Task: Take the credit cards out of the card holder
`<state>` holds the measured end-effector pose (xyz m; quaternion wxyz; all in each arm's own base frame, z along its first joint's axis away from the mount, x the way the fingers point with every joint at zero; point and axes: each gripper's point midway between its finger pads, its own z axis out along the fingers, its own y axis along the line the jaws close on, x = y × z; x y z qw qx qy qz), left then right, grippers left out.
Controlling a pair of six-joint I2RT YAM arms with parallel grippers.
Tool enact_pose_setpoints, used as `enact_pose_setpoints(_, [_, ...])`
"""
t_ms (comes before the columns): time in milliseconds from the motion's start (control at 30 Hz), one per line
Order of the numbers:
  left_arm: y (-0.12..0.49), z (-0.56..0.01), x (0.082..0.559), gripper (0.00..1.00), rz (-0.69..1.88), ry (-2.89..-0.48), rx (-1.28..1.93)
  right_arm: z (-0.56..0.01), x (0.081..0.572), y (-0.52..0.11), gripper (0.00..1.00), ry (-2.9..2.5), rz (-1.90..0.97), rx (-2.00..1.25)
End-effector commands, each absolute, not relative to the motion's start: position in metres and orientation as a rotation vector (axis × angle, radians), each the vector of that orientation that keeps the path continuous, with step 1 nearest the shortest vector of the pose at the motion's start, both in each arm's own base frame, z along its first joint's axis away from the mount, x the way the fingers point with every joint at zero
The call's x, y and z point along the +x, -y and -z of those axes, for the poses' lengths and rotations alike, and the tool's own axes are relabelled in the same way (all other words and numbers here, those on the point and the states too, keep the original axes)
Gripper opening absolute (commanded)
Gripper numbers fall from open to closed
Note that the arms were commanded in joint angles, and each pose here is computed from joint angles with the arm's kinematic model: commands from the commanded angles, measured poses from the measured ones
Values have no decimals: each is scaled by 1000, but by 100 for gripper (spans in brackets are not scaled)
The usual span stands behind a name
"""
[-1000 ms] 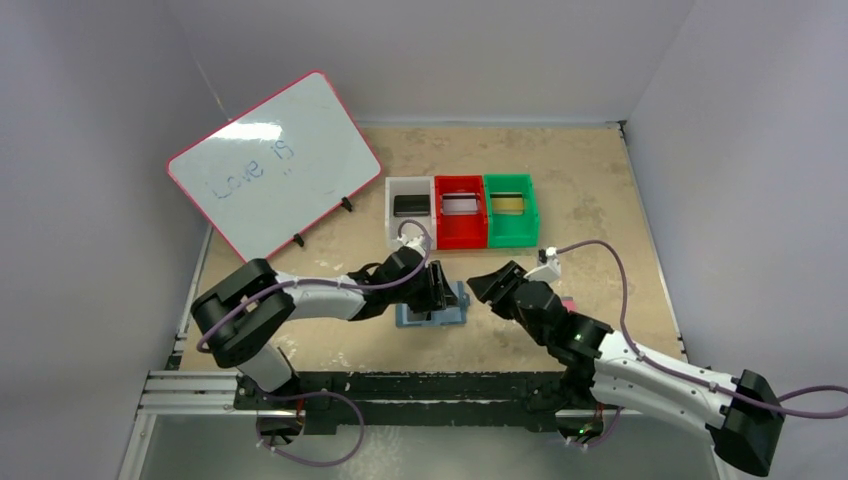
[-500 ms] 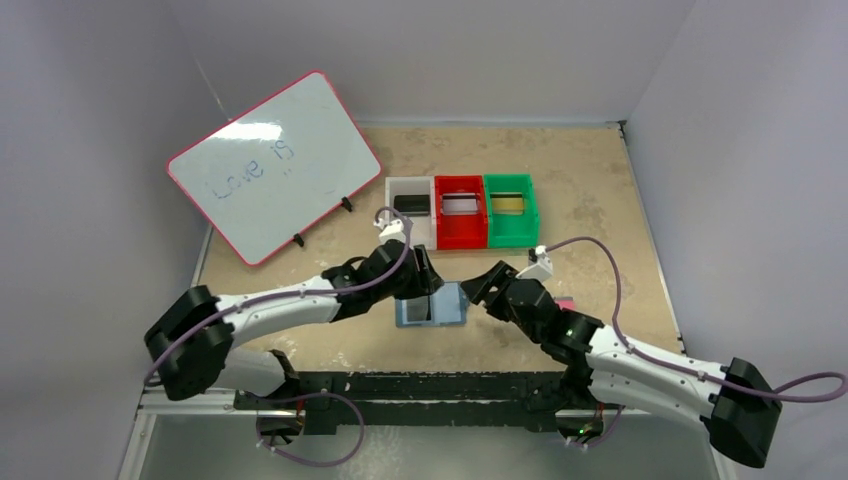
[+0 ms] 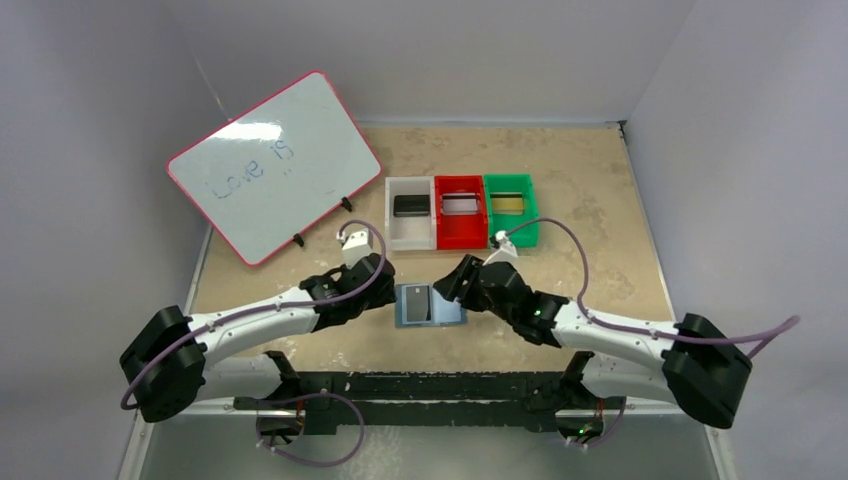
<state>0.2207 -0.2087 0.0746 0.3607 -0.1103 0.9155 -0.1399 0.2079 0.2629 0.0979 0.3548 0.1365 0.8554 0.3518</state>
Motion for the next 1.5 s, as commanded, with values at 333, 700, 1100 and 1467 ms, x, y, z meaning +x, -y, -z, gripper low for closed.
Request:
enact_pose_setpoints(333, [242, -86, 221, 45, 625, -2328, -294, -81, 216, -317, 45, -2350, -967, 220])
enact_pose_setpoints(700, [262, -63, 214, 41, 668, -2423, -189, -51, 213, -313, 36, -2428, -987, 259])
enact_pose_setpoints(1100, [261, -41, 209, 34, 613, -2485, -144, -32, 211, -307, 30, -2487, -954, 291])
enact_pose_setpoints(1467, [257, -25, 204, 21, 557, -2537, -90, -24, 210, -312, 23, -2513, -957, 272])
